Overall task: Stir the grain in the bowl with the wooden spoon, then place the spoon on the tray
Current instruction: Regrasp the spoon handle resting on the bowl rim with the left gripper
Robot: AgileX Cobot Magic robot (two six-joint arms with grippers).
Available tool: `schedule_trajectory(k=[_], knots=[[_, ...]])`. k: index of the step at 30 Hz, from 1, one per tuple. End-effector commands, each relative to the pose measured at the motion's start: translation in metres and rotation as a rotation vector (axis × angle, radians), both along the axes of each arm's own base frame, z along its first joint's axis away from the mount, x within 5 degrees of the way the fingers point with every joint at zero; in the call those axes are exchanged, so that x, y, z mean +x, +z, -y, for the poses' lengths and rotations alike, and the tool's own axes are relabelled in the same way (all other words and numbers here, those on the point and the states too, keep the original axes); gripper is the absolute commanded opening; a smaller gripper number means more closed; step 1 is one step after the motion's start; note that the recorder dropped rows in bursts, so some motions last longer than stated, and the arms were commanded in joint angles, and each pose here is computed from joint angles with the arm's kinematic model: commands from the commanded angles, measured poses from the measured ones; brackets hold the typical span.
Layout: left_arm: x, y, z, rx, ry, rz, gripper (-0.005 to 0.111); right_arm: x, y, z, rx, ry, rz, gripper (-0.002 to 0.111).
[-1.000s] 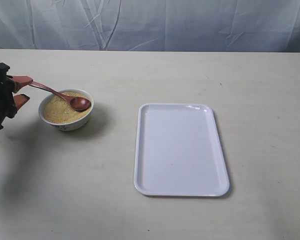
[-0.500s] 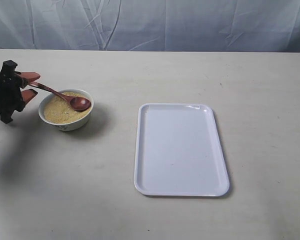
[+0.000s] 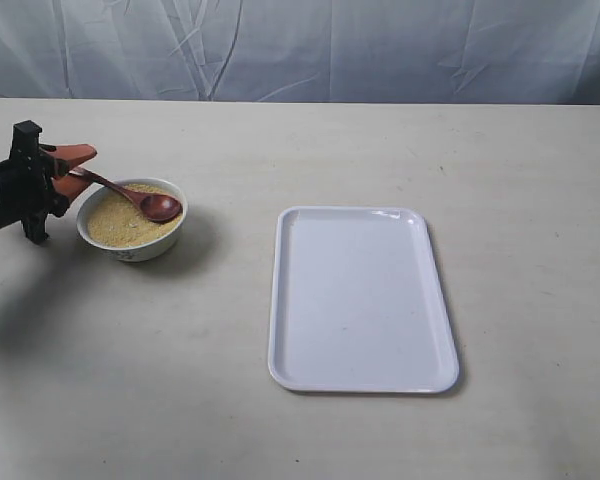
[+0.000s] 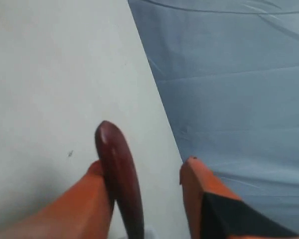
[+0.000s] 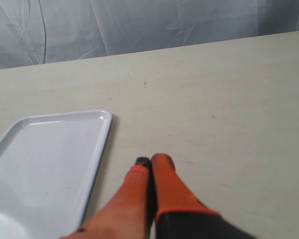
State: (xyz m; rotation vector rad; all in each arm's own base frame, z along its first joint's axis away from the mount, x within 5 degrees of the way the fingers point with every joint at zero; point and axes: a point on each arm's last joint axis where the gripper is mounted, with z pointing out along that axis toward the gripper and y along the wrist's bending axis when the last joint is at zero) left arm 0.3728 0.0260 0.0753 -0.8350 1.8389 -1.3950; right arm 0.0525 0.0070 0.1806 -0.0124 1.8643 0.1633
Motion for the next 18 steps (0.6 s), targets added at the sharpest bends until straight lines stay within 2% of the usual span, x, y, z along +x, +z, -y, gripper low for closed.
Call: schedule_trajectory(k=[1,6,13,18], knots=[[0.001,0.001,0.001,-0.019,-0.015,0.006,0.03,0.0,0.0,0.0,-0.001,-0.005,0.015,0.002],[0.0,0.001,0.002,-0.024,-0.031,0.01,0.017,0.0,0.0,0.0,-0.001,-0.005,0.015,0.002],[0.001,0.006,0.001,-0.097,-0.005,0.021,0.002,0.0,0.0,0.0,-0.001,-0.005,0.015,0.002],[0.002,0.011,0.001,-0.14,0.006,0.003,0.0,0.0,0.0,0.0,-0.001,-0.005,0.015,0.002]])
